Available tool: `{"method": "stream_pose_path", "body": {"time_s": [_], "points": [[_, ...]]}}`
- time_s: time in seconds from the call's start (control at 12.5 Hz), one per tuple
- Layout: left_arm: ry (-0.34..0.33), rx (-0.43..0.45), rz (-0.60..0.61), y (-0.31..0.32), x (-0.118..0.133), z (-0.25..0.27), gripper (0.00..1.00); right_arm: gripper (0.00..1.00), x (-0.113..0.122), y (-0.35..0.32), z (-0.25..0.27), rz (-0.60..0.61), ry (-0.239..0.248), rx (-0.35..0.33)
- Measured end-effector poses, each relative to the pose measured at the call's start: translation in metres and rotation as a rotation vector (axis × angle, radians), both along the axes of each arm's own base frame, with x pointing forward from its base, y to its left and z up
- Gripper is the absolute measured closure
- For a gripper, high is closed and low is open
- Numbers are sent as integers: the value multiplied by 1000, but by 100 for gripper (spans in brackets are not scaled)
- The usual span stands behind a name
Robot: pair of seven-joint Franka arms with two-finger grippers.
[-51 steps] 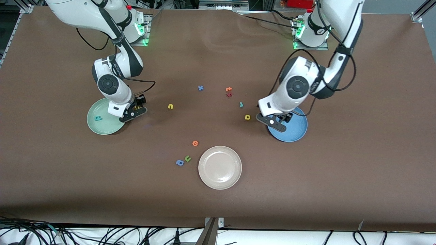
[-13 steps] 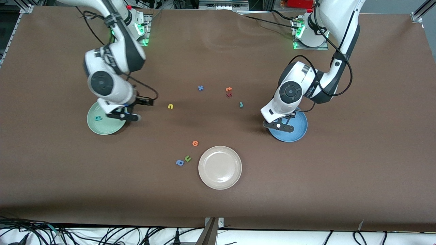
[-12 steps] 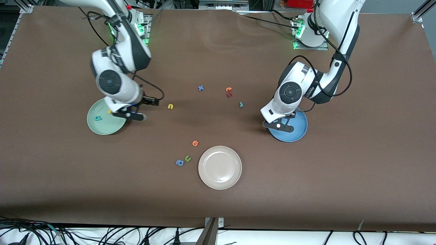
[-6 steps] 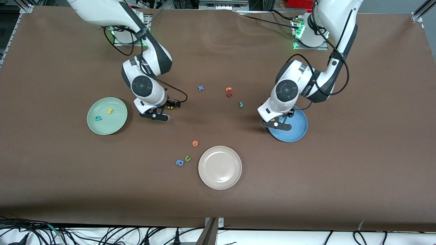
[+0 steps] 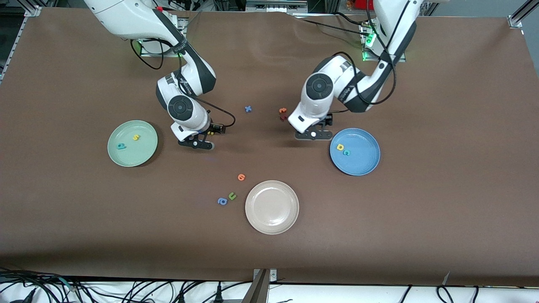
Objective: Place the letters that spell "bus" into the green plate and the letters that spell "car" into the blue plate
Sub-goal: 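Grasp the teal r with the left gripper while the right gripper grasps the yellow u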
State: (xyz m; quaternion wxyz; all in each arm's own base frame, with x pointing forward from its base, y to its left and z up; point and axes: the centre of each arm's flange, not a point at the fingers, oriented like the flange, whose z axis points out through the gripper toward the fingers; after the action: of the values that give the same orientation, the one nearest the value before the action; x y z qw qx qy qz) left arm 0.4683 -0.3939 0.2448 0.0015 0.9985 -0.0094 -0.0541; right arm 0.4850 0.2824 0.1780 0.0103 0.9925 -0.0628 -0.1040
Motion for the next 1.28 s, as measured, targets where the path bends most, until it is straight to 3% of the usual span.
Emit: {"method": "stream_pose_path", "body": {"time_s": [0.16,0.4,0.64,0.72,0.8,0.88,1.12,1.28], "points": [[-11,-38,-11,-13,-6,-24,3,28,-1,0,-2,10,-1,4],[26,-25,-14,-10,-12,-58,11,33,-1,0,-5,18,-13,14],[48,-5,-24,-5,-22,-72,31,37,-1,0,-5,38,-17,20],[44,-9,-23,-5,-22,-72,40,37,-1,0,-4,39,-18,21],[38,-16,-22,-6,-21,-71,56,37,-1,1,-4,41,-20,22],[34,-19,-22,-6,-21,-70,63,37,0,1,-4,46,-23,22],[10,-44,-18,-9,-18,-69,63,37,2,1,-3,53,-42,27],[0,-54,-11,-7,-15,-72,71,37,5,2,-1,56,-61,35]]}}
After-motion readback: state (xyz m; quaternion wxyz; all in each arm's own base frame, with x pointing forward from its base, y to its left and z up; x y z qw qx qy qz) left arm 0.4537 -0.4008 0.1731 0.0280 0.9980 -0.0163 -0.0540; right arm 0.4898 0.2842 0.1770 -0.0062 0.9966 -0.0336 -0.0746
